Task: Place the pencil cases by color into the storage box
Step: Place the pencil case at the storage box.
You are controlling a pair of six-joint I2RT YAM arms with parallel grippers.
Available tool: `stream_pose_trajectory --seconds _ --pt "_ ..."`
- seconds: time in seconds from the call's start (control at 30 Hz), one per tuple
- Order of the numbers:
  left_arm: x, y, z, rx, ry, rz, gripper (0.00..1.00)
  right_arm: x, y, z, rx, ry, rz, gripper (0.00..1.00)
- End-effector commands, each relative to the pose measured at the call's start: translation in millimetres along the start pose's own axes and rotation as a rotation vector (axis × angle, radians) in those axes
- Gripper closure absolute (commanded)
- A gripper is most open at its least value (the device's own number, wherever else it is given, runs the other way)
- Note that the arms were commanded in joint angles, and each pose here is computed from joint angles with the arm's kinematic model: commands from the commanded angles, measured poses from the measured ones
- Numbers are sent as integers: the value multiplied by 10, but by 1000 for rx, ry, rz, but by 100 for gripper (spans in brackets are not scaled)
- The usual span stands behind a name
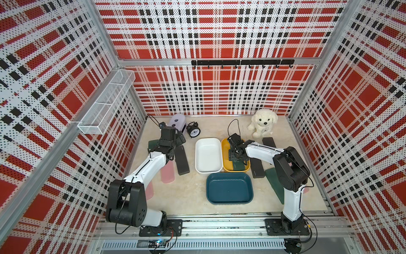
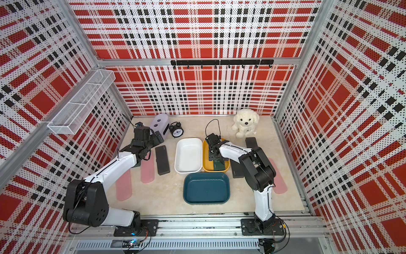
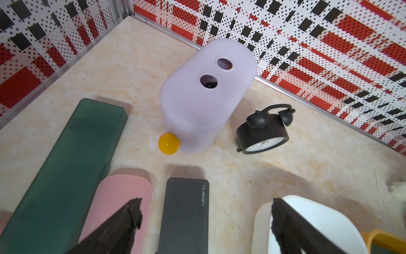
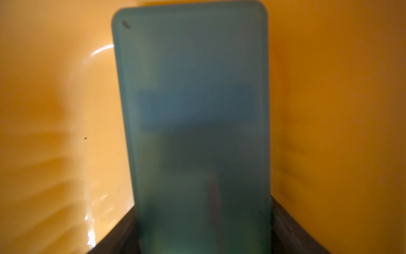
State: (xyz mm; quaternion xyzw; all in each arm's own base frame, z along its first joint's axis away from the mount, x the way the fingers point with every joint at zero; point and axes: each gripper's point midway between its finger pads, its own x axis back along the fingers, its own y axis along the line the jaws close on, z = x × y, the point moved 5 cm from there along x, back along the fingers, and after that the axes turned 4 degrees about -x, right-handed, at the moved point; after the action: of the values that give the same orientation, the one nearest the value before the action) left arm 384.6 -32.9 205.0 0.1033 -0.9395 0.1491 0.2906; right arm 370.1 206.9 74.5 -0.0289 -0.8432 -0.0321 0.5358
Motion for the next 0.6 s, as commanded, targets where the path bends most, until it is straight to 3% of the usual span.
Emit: stream_pose_trajectory --seconds 0.0,0.27,0.57 --pt "56 -57 -93 -11 -23 26 4 -66 38 6 2 -7 6 42" --pt "104 -125 -89 -22 -26 45 4 -120 37 44 11 3 13 21" --pt "169 -178 -49 -38 -17 45 4 -75 55 20 30 -11 9 6"
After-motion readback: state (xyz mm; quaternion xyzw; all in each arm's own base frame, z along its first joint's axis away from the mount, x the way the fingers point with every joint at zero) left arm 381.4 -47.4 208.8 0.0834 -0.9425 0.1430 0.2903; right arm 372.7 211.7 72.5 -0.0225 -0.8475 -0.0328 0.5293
